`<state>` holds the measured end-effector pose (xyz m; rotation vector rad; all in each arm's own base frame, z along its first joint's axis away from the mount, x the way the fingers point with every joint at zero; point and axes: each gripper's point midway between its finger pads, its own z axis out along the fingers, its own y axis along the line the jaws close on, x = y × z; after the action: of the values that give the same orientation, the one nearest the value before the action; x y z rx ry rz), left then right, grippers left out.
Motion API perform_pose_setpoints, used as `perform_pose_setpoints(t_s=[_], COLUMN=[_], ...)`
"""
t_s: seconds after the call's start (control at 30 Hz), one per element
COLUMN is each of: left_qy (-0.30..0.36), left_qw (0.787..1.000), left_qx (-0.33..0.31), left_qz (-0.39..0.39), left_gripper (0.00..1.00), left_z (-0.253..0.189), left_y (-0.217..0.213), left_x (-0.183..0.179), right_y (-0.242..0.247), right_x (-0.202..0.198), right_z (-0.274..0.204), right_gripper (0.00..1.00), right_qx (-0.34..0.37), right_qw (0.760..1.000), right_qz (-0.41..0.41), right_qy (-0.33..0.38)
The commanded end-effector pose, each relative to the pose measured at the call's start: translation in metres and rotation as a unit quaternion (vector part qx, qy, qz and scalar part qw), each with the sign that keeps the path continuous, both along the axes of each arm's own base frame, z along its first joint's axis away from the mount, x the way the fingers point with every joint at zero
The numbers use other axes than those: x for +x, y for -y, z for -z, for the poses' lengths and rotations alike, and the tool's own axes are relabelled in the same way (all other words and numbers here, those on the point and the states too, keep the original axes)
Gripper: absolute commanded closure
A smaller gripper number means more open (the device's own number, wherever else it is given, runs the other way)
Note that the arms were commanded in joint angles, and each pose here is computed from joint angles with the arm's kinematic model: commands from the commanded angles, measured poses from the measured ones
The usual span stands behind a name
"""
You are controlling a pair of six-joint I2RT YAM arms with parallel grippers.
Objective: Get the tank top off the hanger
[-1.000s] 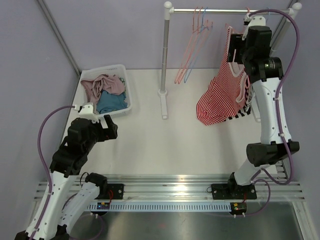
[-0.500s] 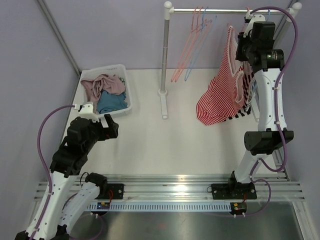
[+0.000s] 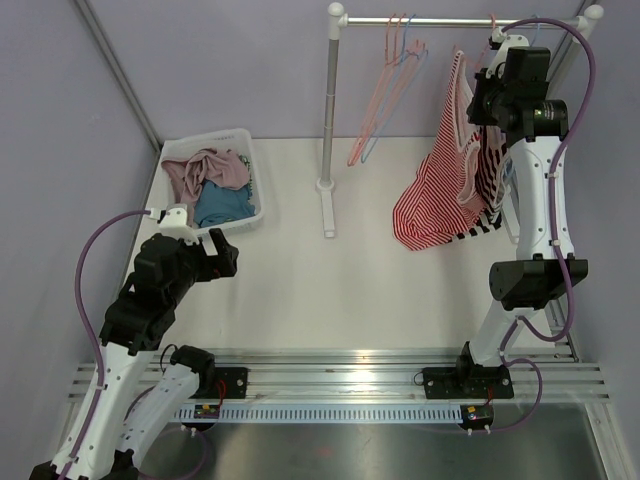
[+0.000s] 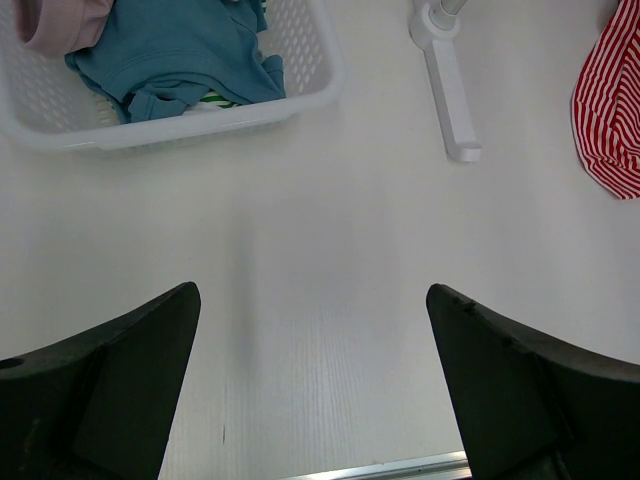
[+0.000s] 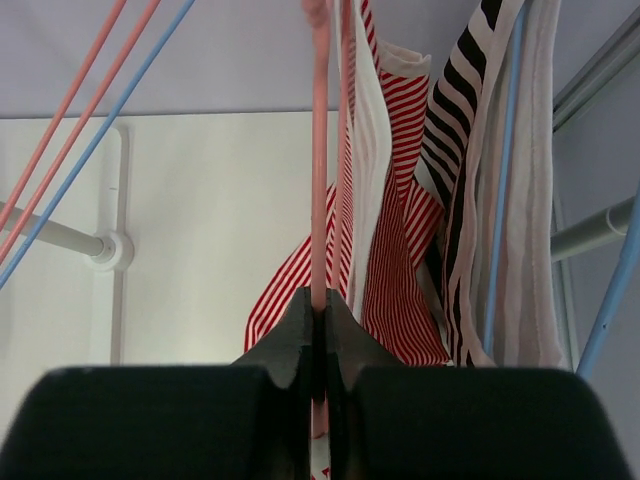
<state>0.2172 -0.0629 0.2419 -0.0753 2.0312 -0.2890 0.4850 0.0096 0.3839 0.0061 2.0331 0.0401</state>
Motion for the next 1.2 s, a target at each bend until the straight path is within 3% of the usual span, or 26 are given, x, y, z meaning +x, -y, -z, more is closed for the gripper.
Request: perform_pose_setpoints(t_s=[0.0,0.57,0.83,1.0,1.17], left_qy=[0.028,0.027,0.043,0.074,0.12], left_qw=[0.999,1.0,0.999,0.994,0.984], left_qx=[-0.012,-0.008,-0.029,-0.066,-0.11], left_qz=[0.013,0.004,0.007,0.033,0.074], left_gripper=[0.01,0.01,0.01,0.01,0.01], left_z=[-0.012,-0.013,-0.039,-0.091,-0.15], left_y=[0.007,0.004,0.01,0.028,0.062], left_x=[0.005,0.007,0.013,0.024,0.031], right_y=[-0.005,-0.029,-0.044,-0.05,-0.075], right_x=[0.0,-0.057,-0.118,-0.164,-0.23], right_z=[-0.028,-0.127,-0.093,-0.067,-0.042], right_gripper=[1.0,0.99,1.0,1.0,1.0], right_qx=[0.017,0.066,0.111,0.123,0.158], right_qw=[0.999,0.984,0.986,0.987,0.975], right_qz=[-0.011,-0.061,-0.082,-0.093,-0.157], right_qy=[0.046,0.155,0.09,0.052,0.0])
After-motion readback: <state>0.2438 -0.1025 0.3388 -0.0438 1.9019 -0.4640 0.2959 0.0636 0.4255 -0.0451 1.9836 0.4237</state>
